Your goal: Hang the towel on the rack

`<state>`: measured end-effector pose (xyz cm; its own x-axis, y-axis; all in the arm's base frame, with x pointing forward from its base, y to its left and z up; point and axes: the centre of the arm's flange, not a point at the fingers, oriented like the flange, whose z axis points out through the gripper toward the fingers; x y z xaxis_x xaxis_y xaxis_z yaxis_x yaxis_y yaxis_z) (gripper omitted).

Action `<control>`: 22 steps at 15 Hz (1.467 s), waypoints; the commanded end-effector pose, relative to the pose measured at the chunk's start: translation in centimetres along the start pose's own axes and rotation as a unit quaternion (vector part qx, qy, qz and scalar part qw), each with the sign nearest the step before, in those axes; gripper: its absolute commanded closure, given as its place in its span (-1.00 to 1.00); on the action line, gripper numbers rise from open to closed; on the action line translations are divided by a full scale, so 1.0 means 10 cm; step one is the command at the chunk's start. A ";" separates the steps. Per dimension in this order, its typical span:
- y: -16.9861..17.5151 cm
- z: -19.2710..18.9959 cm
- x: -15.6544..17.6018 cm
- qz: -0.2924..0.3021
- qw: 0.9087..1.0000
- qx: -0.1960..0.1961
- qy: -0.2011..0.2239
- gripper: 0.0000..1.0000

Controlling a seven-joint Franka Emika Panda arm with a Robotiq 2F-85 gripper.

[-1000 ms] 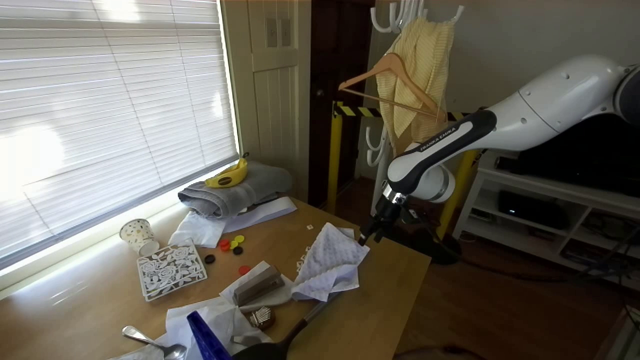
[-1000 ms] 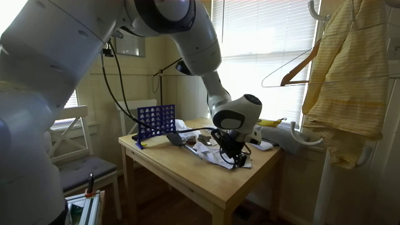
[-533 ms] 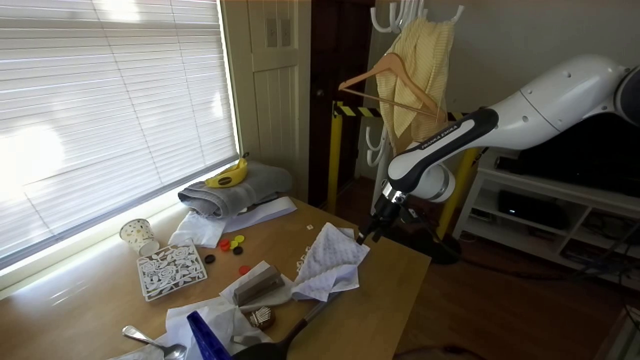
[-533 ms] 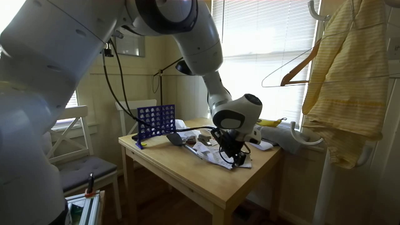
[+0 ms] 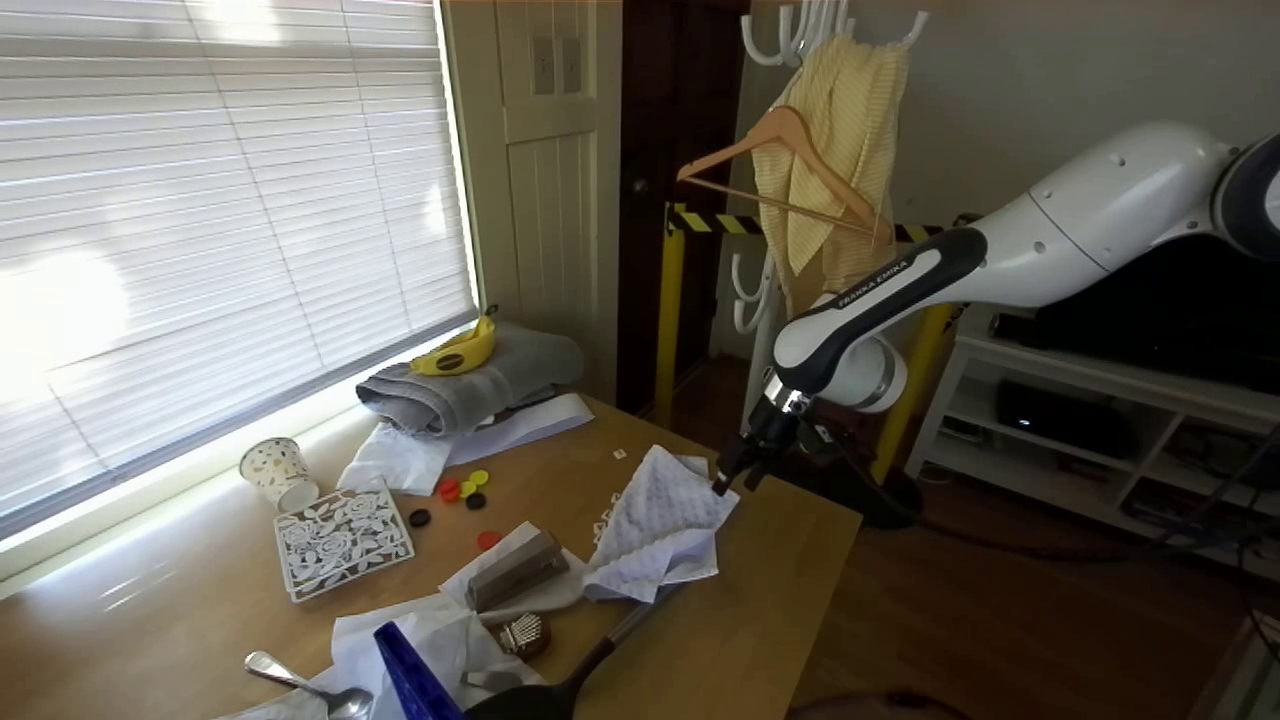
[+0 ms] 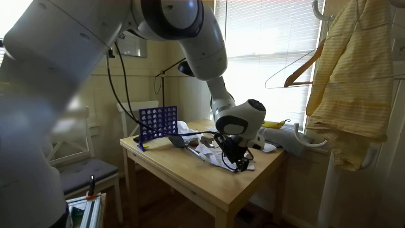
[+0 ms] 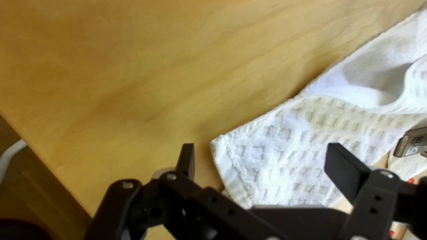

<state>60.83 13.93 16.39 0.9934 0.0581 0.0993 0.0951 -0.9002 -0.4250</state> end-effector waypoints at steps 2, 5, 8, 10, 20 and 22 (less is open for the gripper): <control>0.00 0.13 0.12 -0.002 1.000 -0.003 0.008 -1.00; 0.00 0.17 0.15 -0.002 1.000 -0.001 0.011 -1.00; -0.01 0.21 0.17 -0.004 1.000 0.005 0.010 -1.00; -0.02 0.22 0.19 -0.005 1.000 0.008 0.009 -1.00; -0.07 0.30 0.24 -0.004 1.000 0.027 -0.012 -0.36; -0.07 0.30 0.25 -0.004 0.999 0.029 -0.015 -0.09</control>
<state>62.47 15.80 14.65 0.9924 0.0738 0.0987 0.1114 -0.8802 -0.4613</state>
